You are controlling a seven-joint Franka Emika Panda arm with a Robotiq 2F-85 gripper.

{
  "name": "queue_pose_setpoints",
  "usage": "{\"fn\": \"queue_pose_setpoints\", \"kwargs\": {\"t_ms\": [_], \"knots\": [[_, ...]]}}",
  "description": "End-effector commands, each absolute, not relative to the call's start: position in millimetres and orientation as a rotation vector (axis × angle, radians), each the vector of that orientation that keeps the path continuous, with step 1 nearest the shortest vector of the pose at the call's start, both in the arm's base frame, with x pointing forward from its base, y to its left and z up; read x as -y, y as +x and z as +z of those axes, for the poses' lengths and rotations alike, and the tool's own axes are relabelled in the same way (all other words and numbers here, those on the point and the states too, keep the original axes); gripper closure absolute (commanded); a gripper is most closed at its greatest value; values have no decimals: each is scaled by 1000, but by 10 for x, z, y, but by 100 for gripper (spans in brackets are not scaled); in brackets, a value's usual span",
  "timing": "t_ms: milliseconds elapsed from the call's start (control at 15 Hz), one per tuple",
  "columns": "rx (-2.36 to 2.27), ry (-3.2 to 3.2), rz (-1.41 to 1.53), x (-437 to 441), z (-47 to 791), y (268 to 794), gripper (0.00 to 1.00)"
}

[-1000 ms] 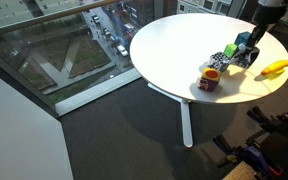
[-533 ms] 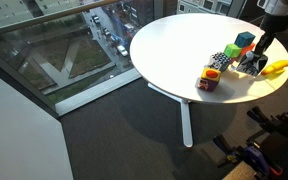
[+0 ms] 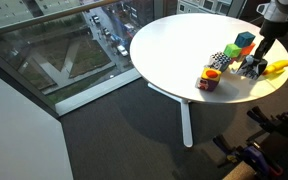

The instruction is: Unstack the square plush toys on the left

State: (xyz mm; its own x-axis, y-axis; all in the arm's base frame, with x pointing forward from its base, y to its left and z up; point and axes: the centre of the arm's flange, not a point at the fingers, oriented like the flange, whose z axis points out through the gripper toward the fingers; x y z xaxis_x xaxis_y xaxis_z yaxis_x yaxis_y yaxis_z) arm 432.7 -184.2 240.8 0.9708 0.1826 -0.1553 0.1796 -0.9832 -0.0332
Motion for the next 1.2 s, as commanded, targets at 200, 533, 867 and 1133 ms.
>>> {"fn": "queue_pose_setpoints", "kwargs": {"t_ms": [200, 533, 867, 1133], "knots": [[338, -3120, 195, 1957, 2200, 4356, 95], [335, -3118, 210, 1965, 2033, 4365, 94], [339, -3122, 205, 1975, 1916, 4374, 58], [338, -3129, 185, 1981, 1877, 4386, 32]]}}
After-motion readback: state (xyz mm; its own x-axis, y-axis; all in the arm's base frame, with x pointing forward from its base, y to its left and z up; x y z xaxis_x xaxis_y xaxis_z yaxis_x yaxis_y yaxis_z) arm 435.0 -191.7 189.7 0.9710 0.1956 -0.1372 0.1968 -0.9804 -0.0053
